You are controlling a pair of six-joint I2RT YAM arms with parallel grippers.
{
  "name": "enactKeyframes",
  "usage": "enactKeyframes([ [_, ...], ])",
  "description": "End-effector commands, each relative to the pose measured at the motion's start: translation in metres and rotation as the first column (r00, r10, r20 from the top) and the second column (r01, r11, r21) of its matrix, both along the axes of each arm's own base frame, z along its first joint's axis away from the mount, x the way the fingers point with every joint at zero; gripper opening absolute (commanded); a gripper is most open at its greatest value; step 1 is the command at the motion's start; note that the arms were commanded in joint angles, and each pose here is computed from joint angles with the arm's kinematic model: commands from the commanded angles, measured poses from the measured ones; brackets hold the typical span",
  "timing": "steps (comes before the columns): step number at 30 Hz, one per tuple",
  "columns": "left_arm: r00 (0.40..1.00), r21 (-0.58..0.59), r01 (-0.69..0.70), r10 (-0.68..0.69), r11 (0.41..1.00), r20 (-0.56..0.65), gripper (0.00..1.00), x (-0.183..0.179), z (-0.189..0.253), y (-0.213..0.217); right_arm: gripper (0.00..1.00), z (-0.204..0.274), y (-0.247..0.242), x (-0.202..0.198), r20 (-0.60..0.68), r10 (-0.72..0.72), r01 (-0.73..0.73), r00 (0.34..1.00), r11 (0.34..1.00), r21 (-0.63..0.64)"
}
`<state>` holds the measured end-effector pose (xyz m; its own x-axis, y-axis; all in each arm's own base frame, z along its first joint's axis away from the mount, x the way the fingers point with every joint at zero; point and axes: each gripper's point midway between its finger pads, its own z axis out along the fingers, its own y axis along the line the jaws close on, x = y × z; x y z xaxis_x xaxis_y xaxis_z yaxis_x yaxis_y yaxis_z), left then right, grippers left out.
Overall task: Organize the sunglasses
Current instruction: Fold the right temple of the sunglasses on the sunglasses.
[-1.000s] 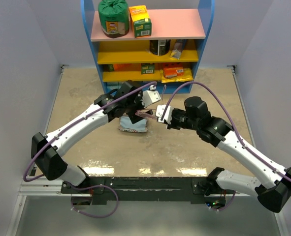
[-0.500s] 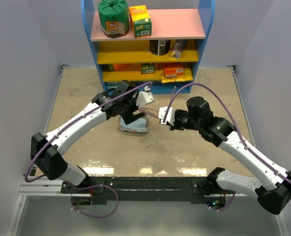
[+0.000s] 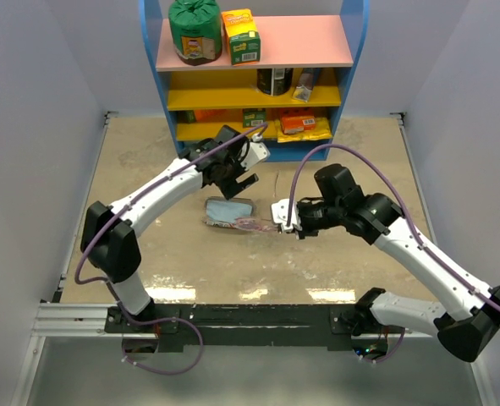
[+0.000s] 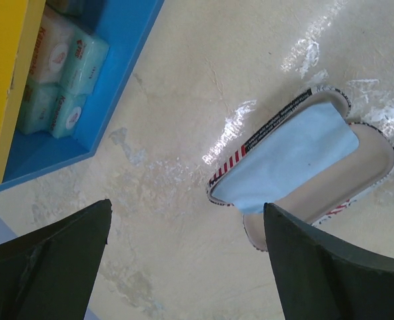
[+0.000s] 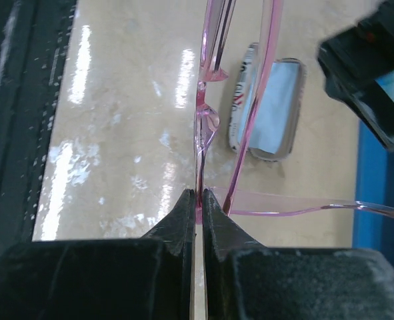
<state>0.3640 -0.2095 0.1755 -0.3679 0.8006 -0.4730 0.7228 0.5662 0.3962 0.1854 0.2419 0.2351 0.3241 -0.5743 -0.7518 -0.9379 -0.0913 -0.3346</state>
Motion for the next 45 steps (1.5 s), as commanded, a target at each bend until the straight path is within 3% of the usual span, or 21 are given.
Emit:
enactKeyframes([
  [1, 0.997, -0.04, -0.056, 0.058, 0.998, 0.043, 1.0, 0.023, 0.014, -0.013, 0.0, 0.008, 0.002, -0.03, -0.019, 0.183, -0.182, 0.983, 0.983, 0.019],
  [12, 0.993, -0.034, 0.086, -0.089, 0.996, -0.08, 1.0, 0.007, -0.019, -0.055, 0.0, 0.016, 0.016, -0.034, -0.029, 0.26, -0.257, 0.965, 0.964, 0.074],
  [20, 0.965, -0.174, 0.192, -0.218, 0.966, -0.145, 1.0, -0.019, -0.006, -0.096, 0.0, 0.006, 0.026, -0.031, -0.069, 0.274, -0.267, 0.959, 0.959, 0.098],
  [28, 0.936, -0.297, 0.291, -0.335, 0.909, -0.109, 1.0, -0.042, 0.031, -0.108, 0.0, -0.016, 0.018, -0.015, -0.058, 0.166, -0.164, 0.984, 0.986, 0.04],
  [34, 0.925, -0.322, 0.332, -0.372, 0.887, -0.072, 1.0, -0.058, 0.041, -0.1, 0.0, -0.008, 0.014, -0.009, -0.059, 0.113, -0.106, 0.992, 0.989, 0.101],
  [40, 0.918, -0.354, 0.33, -0.384, 0.875, -0.094, 1.0, -0.072, 0.039, -0.095, 0.0, 0.009, 0.018, 0.024, -0.048, -0.069, 0.077, 0.996, 0.978, 0.194],
  [45, 0.924, -0.363, 0.337, -0.379, 0.869, -0.047, 1.0, -0.073, 0.052, -0.092, 0.0, 0.007, 0.017, 0.045, -0.059, -0.18, 0.188, 0.982, 0.963, 0.191],
])
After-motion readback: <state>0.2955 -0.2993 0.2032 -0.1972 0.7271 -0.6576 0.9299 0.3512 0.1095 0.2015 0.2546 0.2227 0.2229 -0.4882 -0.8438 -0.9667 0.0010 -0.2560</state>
